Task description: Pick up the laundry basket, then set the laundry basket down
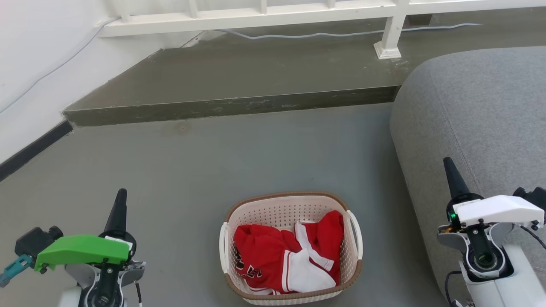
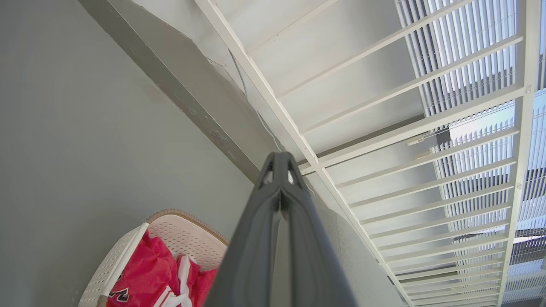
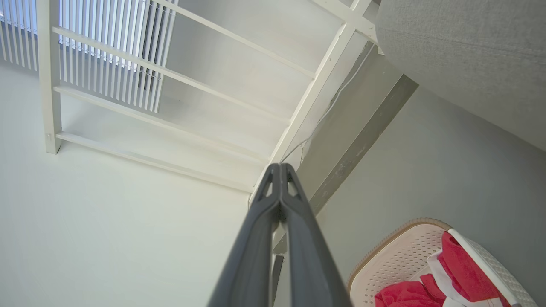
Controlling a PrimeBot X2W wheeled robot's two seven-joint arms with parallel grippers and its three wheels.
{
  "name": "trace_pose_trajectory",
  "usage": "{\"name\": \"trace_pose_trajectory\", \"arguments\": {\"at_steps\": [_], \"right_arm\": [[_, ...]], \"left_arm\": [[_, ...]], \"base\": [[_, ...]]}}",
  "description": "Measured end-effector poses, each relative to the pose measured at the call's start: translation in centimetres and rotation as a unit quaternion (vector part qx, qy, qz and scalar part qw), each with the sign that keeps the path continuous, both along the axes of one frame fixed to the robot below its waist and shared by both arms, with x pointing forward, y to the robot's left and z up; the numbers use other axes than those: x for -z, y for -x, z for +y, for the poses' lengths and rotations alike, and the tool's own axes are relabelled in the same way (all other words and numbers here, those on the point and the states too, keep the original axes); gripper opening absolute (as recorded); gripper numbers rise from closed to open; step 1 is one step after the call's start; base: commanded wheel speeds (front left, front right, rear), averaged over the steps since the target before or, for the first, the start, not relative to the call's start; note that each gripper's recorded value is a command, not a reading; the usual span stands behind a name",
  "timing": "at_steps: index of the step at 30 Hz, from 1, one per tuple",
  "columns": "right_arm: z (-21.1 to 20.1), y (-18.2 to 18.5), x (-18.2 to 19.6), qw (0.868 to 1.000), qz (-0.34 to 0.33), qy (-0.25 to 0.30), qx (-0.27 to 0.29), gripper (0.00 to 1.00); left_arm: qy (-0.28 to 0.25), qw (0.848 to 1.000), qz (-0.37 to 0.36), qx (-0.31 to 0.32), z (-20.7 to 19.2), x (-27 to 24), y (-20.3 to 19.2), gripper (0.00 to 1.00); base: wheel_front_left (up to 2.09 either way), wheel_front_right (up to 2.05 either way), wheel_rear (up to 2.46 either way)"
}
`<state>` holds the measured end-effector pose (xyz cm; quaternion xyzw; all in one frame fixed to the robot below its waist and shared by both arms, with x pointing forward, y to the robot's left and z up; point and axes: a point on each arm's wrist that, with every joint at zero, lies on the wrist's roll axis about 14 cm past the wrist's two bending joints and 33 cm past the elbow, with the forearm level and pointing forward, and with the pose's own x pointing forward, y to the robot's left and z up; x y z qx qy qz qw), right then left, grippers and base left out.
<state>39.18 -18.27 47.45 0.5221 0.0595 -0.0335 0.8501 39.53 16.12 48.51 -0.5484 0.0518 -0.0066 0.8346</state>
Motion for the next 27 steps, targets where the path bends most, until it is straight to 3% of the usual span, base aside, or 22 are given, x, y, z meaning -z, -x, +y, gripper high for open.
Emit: {"name": "trace_pose_trajectory", "arguments": {"at_steps": [13,27], "right_arm": [[-0.7,0.4,-0.1,0.997,-0.003,-0.072,0.013,0.00],[-1.5,0.6,-0.7,0.986,-0.018,-0.165,0.027,0.00]], "left_arm": [[0.061,0.998,0.006,-0.011,0.8,0.0,0.3,0.00],[0.142,0.990,0.006,-0.024,1.7,-0.1,0.8,0.00]], "base": [[0.00,0.00,0.00],[0.00,0.00,0.00]]}}
